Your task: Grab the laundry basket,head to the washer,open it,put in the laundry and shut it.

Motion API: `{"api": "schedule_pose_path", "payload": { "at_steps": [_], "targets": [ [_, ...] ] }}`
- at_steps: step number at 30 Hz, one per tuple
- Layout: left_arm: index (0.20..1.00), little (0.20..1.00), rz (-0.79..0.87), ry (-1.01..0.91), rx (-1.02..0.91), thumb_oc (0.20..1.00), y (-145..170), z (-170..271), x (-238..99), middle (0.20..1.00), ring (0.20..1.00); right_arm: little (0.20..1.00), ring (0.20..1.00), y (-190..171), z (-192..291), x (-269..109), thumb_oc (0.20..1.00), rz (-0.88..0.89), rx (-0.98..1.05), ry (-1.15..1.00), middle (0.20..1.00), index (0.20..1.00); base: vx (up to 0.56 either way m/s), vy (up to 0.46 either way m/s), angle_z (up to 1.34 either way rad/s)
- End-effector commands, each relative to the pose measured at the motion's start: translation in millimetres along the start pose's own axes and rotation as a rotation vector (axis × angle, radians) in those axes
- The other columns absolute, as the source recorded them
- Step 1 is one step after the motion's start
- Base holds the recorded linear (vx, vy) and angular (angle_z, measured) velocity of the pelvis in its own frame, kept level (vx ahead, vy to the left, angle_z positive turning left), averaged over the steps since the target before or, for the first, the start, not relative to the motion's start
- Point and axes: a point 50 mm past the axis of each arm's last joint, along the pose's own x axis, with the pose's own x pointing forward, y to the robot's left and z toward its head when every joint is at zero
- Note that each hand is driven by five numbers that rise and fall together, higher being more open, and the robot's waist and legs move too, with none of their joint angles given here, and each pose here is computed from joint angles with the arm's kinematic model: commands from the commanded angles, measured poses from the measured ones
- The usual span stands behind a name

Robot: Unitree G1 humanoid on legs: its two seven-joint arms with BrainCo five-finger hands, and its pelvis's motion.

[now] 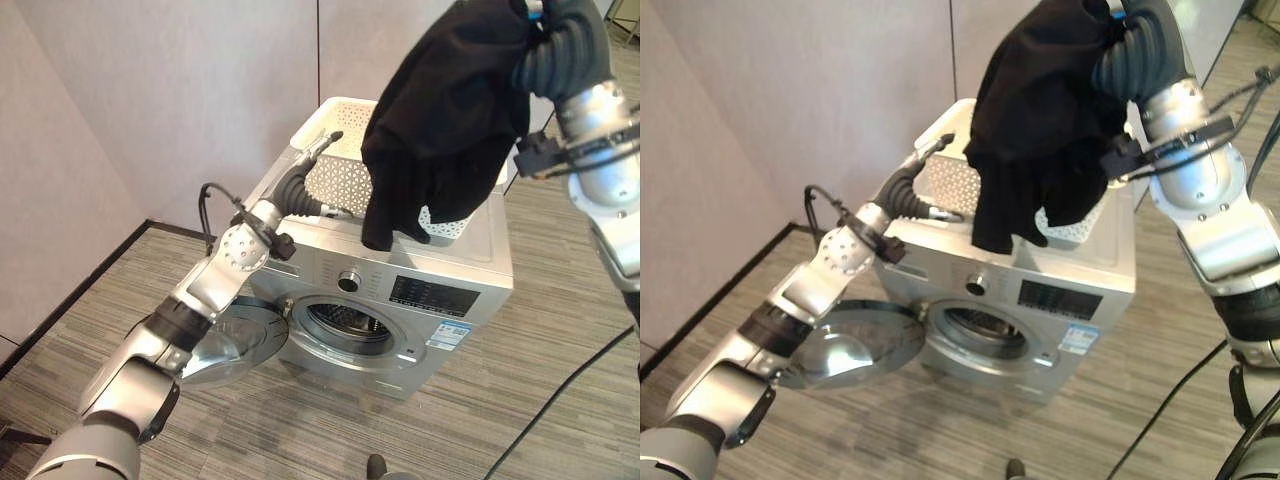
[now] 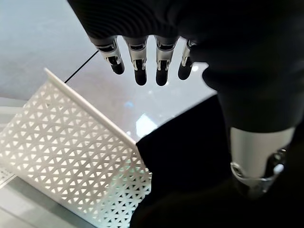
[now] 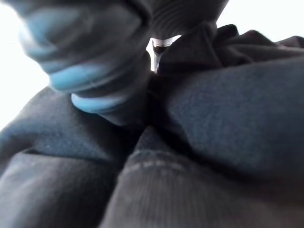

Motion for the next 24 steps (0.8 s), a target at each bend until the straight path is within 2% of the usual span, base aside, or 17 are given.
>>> {"api": "schedule_pose_path", "payload": {
  "at_steps": [1, 9, 12, 24],
  "targets": [
    [1.0, 1.0, -0.035, 0.063, -0.041, 1.0, -4, 0, 22, 1.0, 1.0, 0.2, 0.2, -13, 21, 26, 0.2, -0.082, 0.046, -0.076, 0.2, 0.2, 0.0, 0.0, 0.0],
    [1.0, 1.0, 0.031, 0.118, -0.104, 1.0, -16, 14, 55, 1.0, 1.0, 0.2, 0.2, 10, 34, 42, 0.2, -0.058, 0.163, -0.119, 0.2, 0.2, 0.0, -0.003, 0.01],
    [1.0, 1.0, 0.027, 0.095, -0.185, 1.0, -20, 24, 59, 1.0, 1.0, 0.2, 0.2, 12, 35, 41, 0.2, -0.055, 0.18, -0.121, 0.2, 0.2, -0.01, -0.011, 0.07],
    [1.0, 1.0, -0.029, -0.027, -0.268, 1.0, -22, 52, 62, 1.0, 1.0, 0.2, 0.2, 13, 27, 37, 0.2, -0.06, 0.191, -0.097, 0.2, 0.2, 0.0, -0.004, 0.04]
  ]
}}
